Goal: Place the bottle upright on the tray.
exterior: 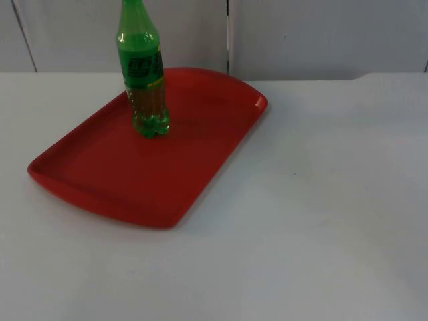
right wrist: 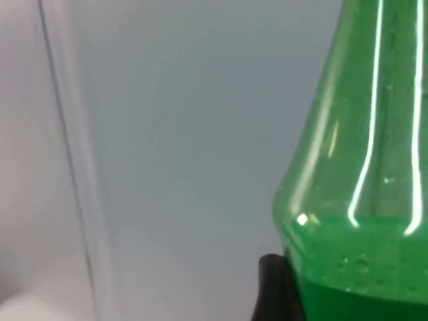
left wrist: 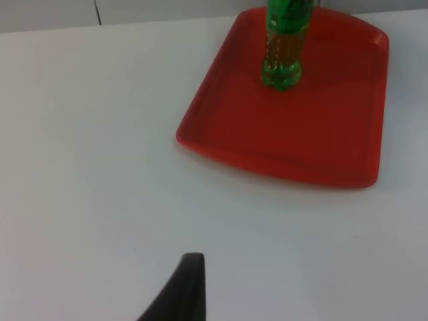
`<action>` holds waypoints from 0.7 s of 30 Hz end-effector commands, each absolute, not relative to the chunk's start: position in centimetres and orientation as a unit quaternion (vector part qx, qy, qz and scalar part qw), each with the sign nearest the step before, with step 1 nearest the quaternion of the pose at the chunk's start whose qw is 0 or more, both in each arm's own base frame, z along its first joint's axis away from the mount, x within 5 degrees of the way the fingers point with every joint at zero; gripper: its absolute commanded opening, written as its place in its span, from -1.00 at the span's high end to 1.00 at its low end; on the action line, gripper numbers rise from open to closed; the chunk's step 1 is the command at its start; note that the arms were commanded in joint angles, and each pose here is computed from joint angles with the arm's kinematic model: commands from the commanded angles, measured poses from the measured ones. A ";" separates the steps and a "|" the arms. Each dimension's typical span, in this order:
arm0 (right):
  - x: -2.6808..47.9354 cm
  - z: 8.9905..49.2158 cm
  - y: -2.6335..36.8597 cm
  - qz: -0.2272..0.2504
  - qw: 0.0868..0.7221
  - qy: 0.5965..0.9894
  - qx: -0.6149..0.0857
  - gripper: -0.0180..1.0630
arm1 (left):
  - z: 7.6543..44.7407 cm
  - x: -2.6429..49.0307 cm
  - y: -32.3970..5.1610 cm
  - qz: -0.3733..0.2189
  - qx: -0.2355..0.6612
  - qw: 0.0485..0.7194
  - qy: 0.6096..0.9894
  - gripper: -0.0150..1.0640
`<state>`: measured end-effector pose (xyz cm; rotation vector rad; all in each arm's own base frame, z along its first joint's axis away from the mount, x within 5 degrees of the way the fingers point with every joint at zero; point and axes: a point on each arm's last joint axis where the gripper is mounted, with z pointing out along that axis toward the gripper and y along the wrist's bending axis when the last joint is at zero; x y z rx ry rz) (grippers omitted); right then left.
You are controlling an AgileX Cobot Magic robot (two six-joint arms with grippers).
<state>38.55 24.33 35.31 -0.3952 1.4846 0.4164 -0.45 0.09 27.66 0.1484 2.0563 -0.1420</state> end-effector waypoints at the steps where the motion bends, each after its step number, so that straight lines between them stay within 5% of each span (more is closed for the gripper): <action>1: 38.5 35.4 24.5 0.181 0.750 0.613 -0.167 0.97 | 27.5 -0.5 0.0 -0.064 0.061 0.511 0.855 -0.97; 8: 40.4 31.3 25.5 0.175 0.746 0.621 -0.166 0.97 | 27.5 -0.5 0.0 -0.064 0.061 0.511 0.855 -0.97; 21: 42.7 22.9 27.3 0.168 0.821 0.516 -0.176 0.97 | 27.5 -0.5 0.0 -0.064 0.061 0.511 0.855 -0.97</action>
